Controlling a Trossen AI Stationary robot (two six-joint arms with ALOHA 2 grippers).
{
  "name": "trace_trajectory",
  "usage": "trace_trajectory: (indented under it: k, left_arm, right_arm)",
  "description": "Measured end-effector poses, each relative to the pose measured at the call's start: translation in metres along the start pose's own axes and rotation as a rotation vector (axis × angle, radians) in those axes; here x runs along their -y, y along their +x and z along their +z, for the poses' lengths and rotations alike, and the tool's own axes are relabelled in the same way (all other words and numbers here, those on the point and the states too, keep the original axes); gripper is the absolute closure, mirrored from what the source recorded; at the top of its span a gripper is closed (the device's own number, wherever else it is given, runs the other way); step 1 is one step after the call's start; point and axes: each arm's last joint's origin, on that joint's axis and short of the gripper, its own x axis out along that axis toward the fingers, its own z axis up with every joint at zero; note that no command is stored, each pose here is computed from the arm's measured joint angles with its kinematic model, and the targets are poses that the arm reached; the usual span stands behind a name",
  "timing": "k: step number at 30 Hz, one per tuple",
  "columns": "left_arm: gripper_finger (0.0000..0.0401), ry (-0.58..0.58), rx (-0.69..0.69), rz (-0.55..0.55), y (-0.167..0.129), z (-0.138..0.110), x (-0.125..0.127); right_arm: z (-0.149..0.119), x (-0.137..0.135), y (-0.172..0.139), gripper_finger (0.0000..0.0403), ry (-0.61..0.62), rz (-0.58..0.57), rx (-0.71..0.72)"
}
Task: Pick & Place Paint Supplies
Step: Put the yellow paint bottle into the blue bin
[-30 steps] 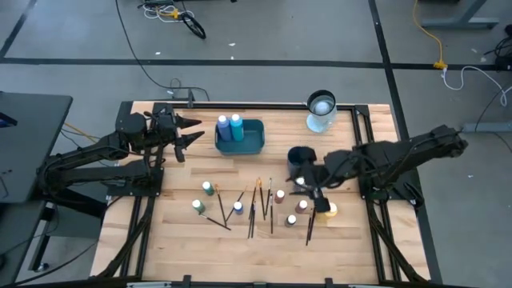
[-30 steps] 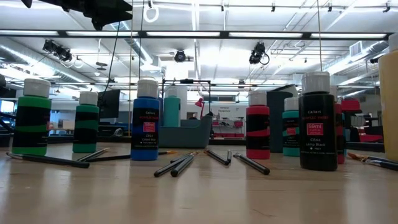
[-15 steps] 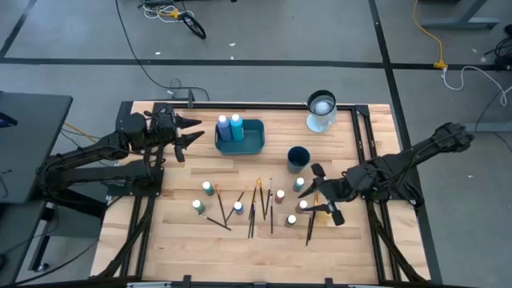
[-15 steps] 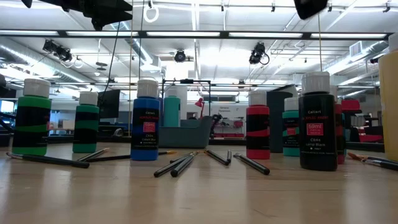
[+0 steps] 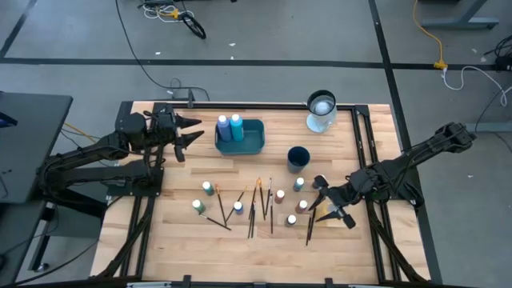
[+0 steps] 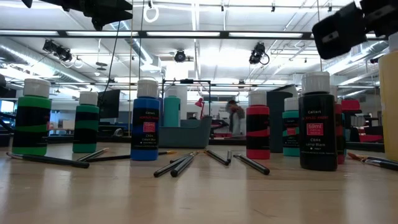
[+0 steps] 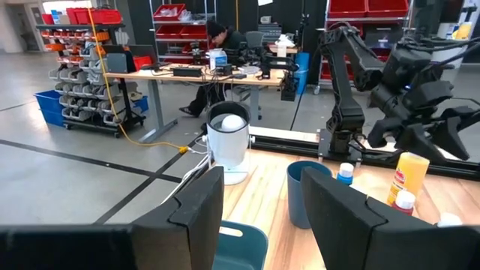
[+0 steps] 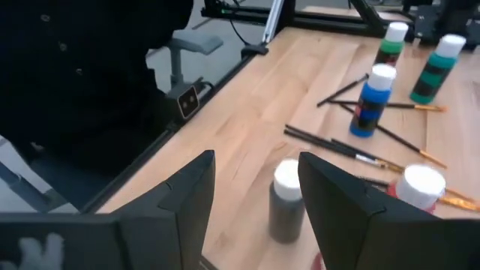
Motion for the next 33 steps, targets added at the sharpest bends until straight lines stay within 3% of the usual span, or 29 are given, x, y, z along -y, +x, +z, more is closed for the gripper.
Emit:
trace_trajectory:
  k: [19,26,33]
  left_arm:
    - [0.0214,0.002,0.007,0.0,0.0,0.001,0.0]
    - [0.0214,0.004,0.007,0.001,0.0,0.001,0.0]
    - [0.0214,0.004,0.007,0.001,0.0,0.001,0.0]
  right_arm:
    - [-0.042,0.0,-0.013,0.0209,-0.034,0.007,0.055]
    - [-0.045,0.0,-0.013,0.0212,-0.033,0.008,0.067]
    - [-0.043,0.001,-0.013,0.0277,-0.035,0.007,0.087]
